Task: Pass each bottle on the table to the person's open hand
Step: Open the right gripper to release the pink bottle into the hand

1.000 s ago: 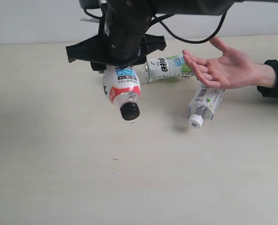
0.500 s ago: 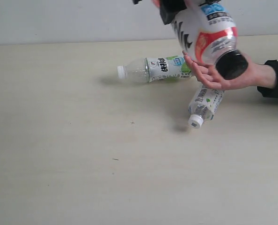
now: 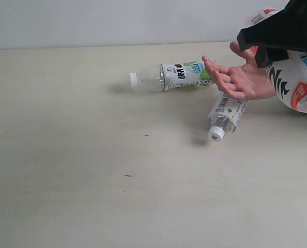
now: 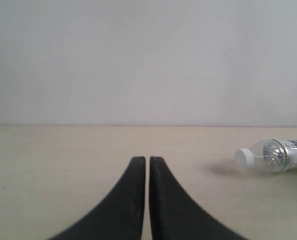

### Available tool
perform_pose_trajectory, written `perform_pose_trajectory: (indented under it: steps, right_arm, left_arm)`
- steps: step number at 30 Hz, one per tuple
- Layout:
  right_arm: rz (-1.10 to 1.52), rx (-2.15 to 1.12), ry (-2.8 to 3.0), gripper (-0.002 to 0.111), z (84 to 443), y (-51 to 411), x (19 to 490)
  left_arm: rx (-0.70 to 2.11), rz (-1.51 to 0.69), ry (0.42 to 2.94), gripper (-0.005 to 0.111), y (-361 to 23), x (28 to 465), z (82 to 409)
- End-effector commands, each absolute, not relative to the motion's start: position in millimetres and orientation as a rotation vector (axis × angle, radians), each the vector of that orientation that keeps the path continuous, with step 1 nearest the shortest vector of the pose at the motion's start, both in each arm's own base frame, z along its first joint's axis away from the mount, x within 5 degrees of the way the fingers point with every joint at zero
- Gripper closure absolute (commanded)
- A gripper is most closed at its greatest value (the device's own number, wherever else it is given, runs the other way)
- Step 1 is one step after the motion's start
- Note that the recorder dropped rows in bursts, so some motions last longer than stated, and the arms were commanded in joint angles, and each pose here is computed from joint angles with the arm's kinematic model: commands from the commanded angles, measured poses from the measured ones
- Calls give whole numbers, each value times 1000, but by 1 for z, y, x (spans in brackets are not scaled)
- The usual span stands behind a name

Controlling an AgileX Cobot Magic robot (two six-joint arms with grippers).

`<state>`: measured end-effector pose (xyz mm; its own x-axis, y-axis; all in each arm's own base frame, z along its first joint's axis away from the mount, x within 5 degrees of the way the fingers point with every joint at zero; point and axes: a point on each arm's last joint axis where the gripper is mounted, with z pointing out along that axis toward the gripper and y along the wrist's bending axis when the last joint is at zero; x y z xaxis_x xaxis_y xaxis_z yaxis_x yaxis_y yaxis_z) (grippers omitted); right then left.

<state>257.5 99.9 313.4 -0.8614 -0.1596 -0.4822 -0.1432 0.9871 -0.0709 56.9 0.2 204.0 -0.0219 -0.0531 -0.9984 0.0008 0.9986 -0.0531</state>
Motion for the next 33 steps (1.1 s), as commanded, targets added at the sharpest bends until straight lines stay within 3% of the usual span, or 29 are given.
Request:
perform_pose_trajectory:
  steps: [1, 11, 24, 27, 33]
  right_arm:
    - [-38, -209, 2576, 108, 303, 96, 279]
    - [-92, -182, 2679, 108, 240, 88, 335]
    - [-87, -201, 2698, 108, 209, 99, 367]
    - [-80, -202, 2687, 98, 209, 100, 368]
    - [-78, -205, 2685, 56, 209, 101, 368]
  left_arm:
    - [-38, -37, 1585, 101, 0, 56, 204]
    - [-38, -37, 1585, 101, 0, 56, 204]
    - [-38, -37, 1585, 101, 0, 56, 204]
    - [-38, -37, 1585, 101, 0, 56, 204]
    - [-38, -37, 1585, 101, 0, 56, 204]
